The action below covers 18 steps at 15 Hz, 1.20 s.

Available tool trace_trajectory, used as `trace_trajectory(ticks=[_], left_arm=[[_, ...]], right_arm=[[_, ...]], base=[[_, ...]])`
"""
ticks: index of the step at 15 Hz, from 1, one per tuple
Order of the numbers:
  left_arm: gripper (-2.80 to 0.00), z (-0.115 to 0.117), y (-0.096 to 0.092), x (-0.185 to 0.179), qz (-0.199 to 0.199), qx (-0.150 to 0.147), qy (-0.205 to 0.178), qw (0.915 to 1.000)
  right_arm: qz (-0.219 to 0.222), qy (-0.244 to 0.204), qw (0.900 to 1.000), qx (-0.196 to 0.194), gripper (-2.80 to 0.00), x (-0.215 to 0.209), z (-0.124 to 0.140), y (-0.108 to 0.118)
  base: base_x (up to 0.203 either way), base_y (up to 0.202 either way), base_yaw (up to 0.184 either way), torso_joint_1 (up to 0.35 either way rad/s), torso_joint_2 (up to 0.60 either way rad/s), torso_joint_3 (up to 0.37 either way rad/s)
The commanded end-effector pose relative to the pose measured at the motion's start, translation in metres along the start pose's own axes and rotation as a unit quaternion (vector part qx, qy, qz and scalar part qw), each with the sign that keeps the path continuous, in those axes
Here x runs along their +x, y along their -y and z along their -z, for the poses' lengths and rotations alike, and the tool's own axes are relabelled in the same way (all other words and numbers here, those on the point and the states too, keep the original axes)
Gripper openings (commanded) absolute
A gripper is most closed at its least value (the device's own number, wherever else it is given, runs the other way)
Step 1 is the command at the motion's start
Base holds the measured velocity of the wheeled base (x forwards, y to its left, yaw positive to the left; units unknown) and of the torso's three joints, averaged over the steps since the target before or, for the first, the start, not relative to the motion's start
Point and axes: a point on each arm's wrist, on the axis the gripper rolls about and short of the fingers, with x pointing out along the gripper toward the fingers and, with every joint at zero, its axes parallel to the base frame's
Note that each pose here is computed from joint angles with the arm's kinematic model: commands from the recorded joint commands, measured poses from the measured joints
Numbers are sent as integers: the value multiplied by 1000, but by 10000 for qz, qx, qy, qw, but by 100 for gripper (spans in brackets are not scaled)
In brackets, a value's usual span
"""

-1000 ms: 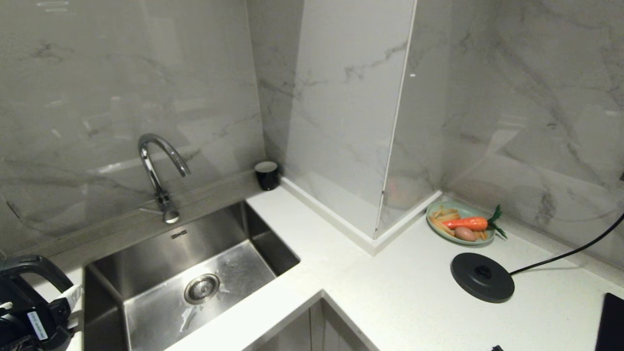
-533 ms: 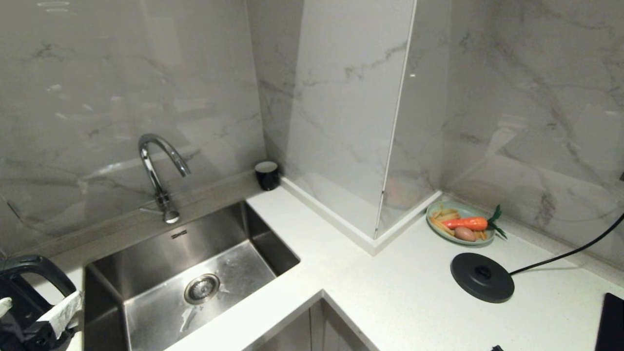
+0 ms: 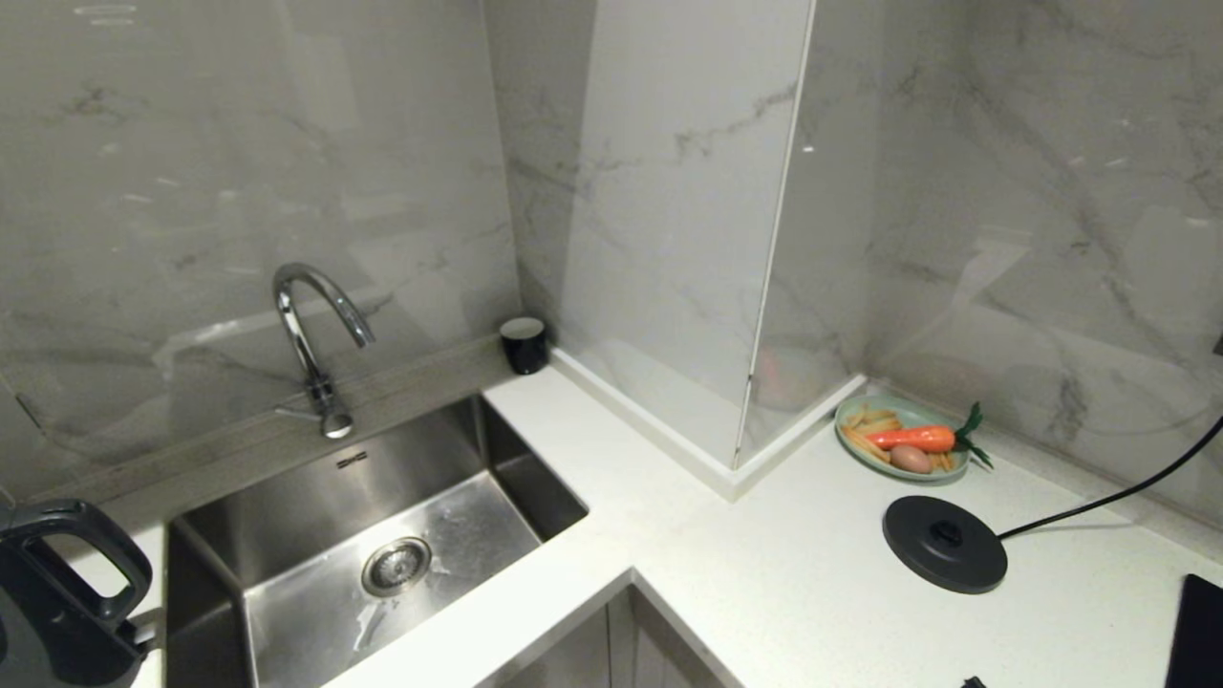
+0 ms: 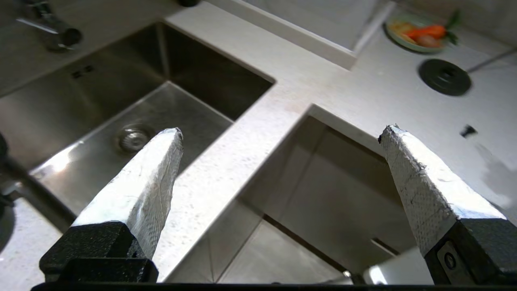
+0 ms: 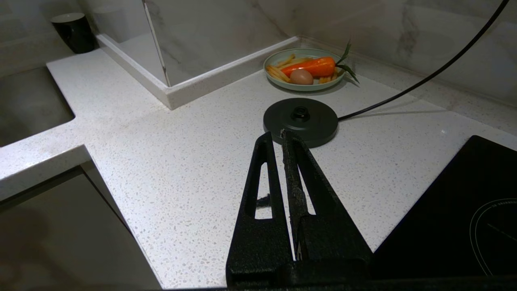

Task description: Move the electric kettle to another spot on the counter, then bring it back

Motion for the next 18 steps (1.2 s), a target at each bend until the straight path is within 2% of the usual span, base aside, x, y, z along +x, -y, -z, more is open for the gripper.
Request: trace_trajectory(ticks=[1, 4, 7, 9, 12, 13, 15, 18], left_arm=[[0, -6, 9, -20, 368, 171, 208, 9990], [0, -13, 15, -30, 361, -11, 172, 9992], [0, -15, 16, -33, 484, 29, 205, 9986], [0, -16, 13, -35, 723, 29, 187, 9972], [0, -18, 8, -44, 1280, -138, 112, 9916], [0, -16, 8, -49, 1306, -182, 47, 9913], [0, -12, 8, -50, 1126, -186, 86, 9934], [0, 4, 5, -48, 571, -226, 76, 9981]], right_arm=[[-1, 4, 10000, 0, -280, 0, 0, 0], [-1, -2, 10000, 0, -280, 0, 0, 0], [-1, -4, 10000, 0, -280, 0, 0, 0], [-1, -4, 10000, 0, -280, 0, 0, 0], [-1, -4, 10000, 0, -280, 0, 0, 0], [-1, 3, 10000, 0, -280, 0, 0, 0], [-1, -1, 10000, 0, -280, 0, 0, 0], [-1, -4, 10000, 0, -280, 0, 0, 0]], base=[[0, 0, 0, 0, 0, 0], [0, 0, 0, 0, 0, 0], [0, 0, 0, 0, 0, 0], [0, 0, 0, 0, 0, 0], [0, 0, 0, 0, 0, 0], [0, 0, 0, 0, 0, 0], [0, 0, 0, 0, 0, 0], [0, 0, 0, 0, 0, 0]])
